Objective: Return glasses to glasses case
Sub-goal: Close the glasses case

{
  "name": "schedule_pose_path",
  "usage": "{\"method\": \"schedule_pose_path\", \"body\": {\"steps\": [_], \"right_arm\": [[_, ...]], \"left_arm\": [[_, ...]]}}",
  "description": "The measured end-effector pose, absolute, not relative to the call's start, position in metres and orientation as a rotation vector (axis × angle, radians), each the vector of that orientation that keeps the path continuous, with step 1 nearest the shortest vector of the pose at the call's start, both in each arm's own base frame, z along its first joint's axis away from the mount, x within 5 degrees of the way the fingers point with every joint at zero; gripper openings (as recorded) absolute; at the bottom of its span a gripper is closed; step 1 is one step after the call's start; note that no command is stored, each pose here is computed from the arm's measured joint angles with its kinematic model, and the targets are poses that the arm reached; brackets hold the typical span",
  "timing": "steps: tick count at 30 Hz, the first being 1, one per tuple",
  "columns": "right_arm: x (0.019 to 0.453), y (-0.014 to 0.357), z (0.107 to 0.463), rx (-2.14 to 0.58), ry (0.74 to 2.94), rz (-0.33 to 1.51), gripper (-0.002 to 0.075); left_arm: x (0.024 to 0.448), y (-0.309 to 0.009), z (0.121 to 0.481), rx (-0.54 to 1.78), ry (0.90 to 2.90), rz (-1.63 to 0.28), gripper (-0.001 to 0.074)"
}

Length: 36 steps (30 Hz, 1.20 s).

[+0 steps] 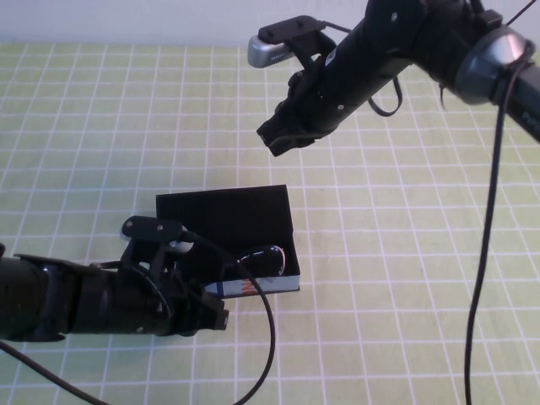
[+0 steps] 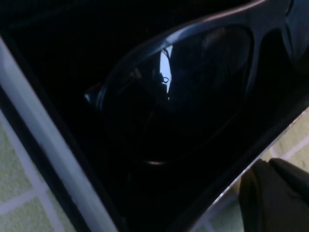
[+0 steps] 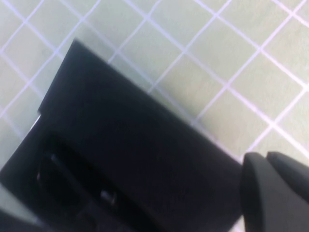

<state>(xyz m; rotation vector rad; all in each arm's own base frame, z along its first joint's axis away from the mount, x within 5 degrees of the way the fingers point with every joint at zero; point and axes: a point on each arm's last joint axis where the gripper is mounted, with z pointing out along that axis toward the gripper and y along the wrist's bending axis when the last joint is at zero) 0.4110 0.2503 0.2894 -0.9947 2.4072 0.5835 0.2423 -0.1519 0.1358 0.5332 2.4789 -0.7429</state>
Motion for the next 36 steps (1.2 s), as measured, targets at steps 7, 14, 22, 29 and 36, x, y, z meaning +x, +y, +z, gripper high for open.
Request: {"method": "schedule_pose_path", "body": {"steps": [7,14,22,29,36], "right_arm": [[0.439,0.266,0.267,-0.935,2.392,0.614,-0.0011],[0.461,0.278,0.246,-0.898,2.384,0.638,-0.0011],[0.465,0.283,0.199,-0.906,2.549,0.677,-0.0011],[0.462,0.283,0.199,-0.917,2.579,0.711,-0.0011],[0.461,0.285,0.202,-0.884,2.586,0.753,-0.0011]], "left_arm": [[0.243,-0.151,0.135,0.549,2.474,-0.719,-0.0002],[0.243,-0.151,0.135,0.547,2.474,-0.719,-0.0002],[0.243,-0.151,0.136,0.544,2.473,-0.715,-0.0002],[0.245,-0.151,0.137,0.541,2.469,-0.702,-0.0002],[0.245,-0.151,0.137,0.540,2.469,-0.701,-0.0002]]}}
